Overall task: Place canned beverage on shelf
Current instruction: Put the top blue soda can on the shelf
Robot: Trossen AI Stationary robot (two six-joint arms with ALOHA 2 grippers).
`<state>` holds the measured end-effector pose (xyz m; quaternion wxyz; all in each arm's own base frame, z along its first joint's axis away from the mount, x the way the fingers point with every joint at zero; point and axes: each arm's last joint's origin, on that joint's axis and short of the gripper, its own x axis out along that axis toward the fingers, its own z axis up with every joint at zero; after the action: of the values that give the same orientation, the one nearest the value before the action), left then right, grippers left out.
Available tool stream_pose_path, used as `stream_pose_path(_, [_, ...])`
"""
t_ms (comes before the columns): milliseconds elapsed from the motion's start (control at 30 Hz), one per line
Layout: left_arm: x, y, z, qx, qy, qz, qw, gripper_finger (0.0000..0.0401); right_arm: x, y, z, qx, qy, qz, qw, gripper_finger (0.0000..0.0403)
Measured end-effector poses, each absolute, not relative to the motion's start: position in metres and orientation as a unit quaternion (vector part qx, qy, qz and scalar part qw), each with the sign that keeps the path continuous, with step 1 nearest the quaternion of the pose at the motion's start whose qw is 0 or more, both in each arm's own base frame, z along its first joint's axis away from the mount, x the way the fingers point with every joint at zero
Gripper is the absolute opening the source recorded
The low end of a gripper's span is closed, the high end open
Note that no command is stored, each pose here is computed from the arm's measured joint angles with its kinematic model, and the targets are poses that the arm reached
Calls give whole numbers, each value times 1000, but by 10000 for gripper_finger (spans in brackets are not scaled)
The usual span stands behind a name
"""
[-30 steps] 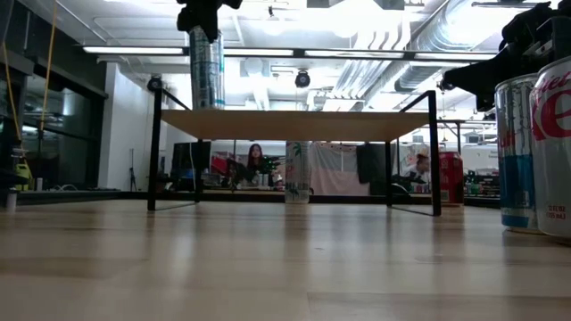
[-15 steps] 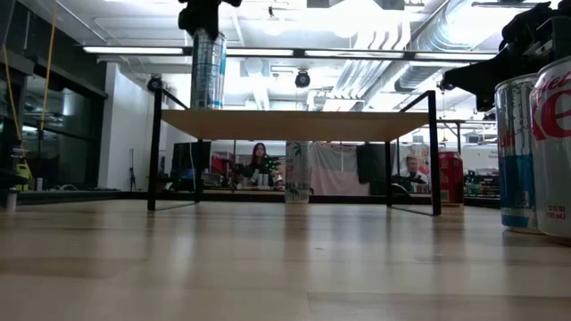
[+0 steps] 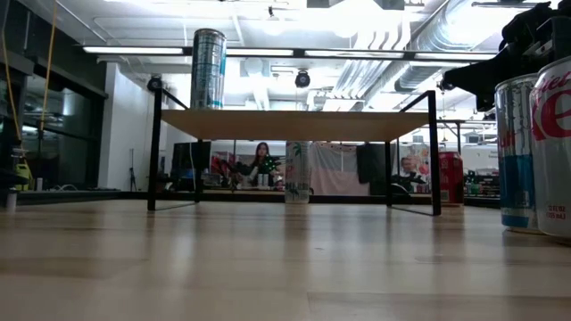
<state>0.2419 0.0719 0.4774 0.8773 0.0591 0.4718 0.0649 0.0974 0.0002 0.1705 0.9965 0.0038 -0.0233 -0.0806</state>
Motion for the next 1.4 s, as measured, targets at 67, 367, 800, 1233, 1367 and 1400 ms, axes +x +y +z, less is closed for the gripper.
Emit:
stream_pose_path(67, [239,67,476,115,477,30,871,250,97,0,170,4,-23,-81,996,0])
stream_pose_path(367, [246,52,463,316,500,-77,803,250,97,0,170,4,-23,-80,996,0])
stream_pose_path(800, [263,53,422,384,559,-130,723,250,97,0,170,4,-23,-80,996,0])
stream_pose_path(1233, [267,62,421,381,538,-147,737,250,97,0,171,4,-23,-81,996,0])
stream_pose_path(1367, [266,69,420,367,537,-147,745,250,97,0,171,4,-23,-81,996,0])
stream_pose_path(1400, [265,70,420,362,535,-149,749,250,97,0,171,4,-23,-81,996,0])
